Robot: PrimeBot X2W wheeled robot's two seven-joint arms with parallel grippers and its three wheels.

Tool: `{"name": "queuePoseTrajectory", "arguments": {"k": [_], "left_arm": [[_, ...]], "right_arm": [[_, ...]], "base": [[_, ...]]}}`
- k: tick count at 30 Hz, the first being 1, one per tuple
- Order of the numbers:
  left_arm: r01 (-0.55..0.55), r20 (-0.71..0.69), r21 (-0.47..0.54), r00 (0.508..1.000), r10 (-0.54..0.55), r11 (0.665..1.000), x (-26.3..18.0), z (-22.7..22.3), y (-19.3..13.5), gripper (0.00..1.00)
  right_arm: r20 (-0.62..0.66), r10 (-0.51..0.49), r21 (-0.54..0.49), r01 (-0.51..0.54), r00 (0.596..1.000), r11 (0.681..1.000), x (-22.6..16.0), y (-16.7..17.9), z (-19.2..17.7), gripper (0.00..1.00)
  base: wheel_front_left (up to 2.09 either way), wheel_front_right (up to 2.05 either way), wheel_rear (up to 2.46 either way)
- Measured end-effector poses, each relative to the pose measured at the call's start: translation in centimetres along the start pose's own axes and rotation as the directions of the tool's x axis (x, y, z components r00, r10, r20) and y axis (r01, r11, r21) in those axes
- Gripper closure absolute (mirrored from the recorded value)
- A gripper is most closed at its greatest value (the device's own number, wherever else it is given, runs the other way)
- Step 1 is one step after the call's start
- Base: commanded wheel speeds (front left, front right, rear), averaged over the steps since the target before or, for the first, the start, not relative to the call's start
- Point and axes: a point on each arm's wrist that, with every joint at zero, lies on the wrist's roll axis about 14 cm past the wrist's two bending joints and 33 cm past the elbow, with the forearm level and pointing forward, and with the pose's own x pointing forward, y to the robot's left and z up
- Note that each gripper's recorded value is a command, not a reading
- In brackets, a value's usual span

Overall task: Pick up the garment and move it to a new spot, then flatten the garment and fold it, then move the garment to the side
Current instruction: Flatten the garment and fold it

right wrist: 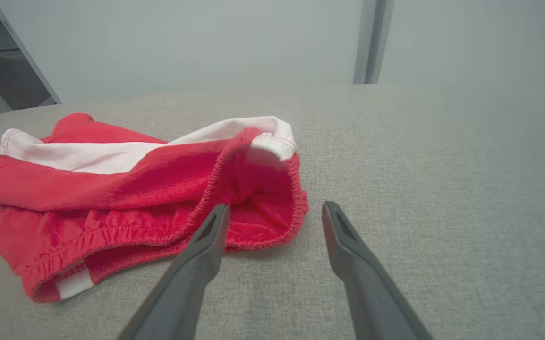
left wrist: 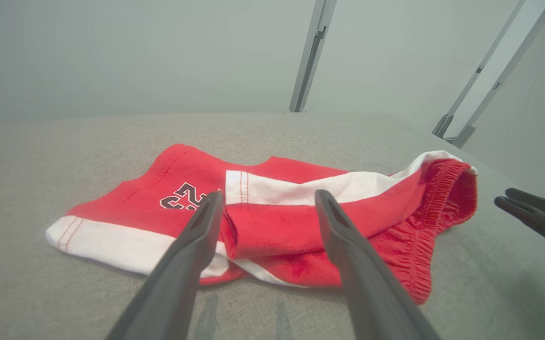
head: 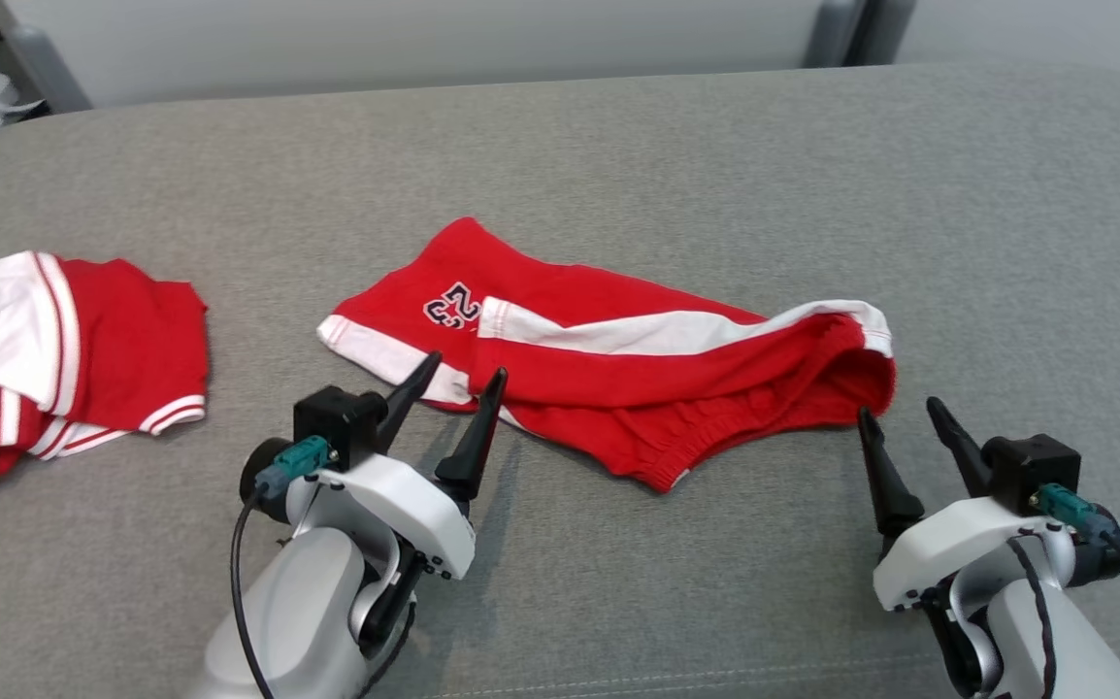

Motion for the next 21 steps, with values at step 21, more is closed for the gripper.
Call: {"name": "queuePoseTrajectory", "arguments": {"k": [21], "left_arm": [[-0.061,-0.247,-0.106,0.969,0.033,0.993,6.6,-4.5,2.0,0.00]], "right_arm": [[0.041,-0.048,0.090,0.044,0.998,0.995,-3.0,-0.5,0.5,0.00]], "base": [[0.00,0.00,0.00]]}}
